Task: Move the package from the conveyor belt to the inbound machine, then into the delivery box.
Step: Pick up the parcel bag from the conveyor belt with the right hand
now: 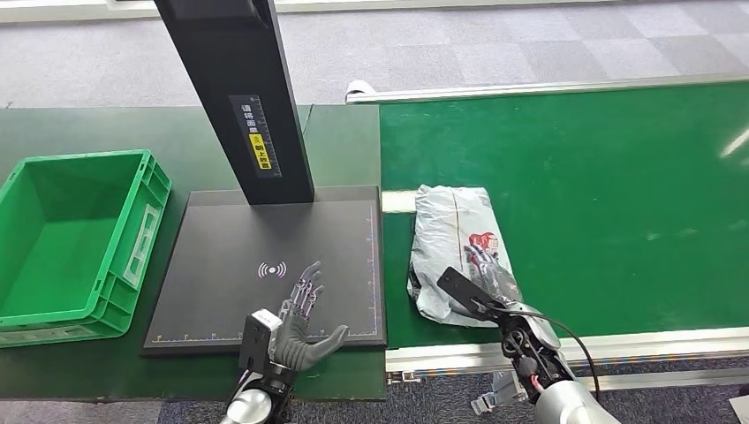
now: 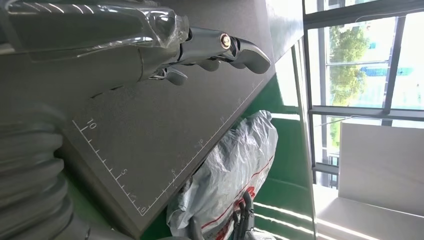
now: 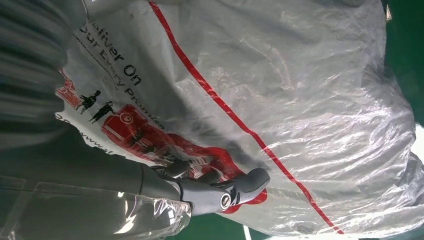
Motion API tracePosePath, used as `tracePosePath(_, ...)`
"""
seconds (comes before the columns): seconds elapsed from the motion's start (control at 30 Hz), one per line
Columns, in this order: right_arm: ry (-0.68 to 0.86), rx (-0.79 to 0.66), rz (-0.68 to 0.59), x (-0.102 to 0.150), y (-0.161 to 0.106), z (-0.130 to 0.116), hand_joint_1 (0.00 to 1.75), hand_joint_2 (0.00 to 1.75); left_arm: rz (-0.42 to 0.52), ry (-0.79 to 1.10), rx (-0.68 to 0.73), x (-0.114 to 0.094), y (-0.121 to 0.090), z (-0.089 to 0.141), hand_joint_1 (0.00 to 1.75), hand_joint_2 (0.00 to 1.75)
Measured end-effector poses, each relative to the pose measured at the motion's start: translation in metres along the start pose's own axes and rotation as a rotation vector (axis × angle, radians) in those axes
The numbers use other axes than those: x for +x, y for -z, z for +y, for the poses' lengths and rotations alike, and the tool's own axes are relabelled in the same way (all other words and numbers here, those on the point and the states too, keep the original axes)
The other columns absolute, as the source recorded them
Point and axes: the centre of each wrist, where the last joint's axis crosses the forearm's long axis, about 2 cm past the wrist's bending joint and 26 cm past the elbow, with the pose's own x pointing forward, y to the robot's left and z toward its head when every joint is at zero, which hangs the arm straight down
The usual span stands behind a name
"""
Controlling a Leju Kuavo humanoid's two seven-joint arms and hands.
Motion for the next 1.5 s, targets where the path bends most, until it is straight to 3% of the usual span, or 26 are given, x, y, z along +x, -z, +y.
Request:
tracePosePath(0.23, 0.006, 0.049, 0.048, -0.002, -0.004, 0.01, 0.0, 1.75, 0.005, 0.0, -0.001, -0.001, 0.0, 0.0, 0.0, 1.75)
tracePosePath(0.37, 0.047, 0.09, 0.082, -0.005, -0.009, 0.018, 1.69, 1.75, 0.005, 0.001, 0.0, -0.001, 0.0, 0.0, 0.0, 1.75)
tracePosePath(0.4, 0.054, 0.095, 0.085, -0.006, -0.01, 0.018, 1.75, 1.75, 0.005, 0.001, 0.001, -0.001, 0.0, 0.0, 0.0, 1.75)
tracePosePath(0.8, 0.11, 0.062, 0.053, -0.005, -0.006, 0.013, 1.75, 1.75, 0.003, -0.001, 0.013, -0.002, -0.002, 0.0, 0.0, 1.75)
tracePosePath(1.17, 0.26, -0.087, -0.106, -0.002, -0.011, 0.011, 1.75, 1.75, -0.021, 0.019, 0.05, 0.003, -0.002, 0.004, 0.0, 1.75)
tracePosePath(1.5, 0.241, -0.33, -0.429, 0.058, -0.043, -0.048, 1.75, 1.75, -0.225, 0.246, 0.117, 0.047, 0.008, 0.039, 0.0, 1.75)
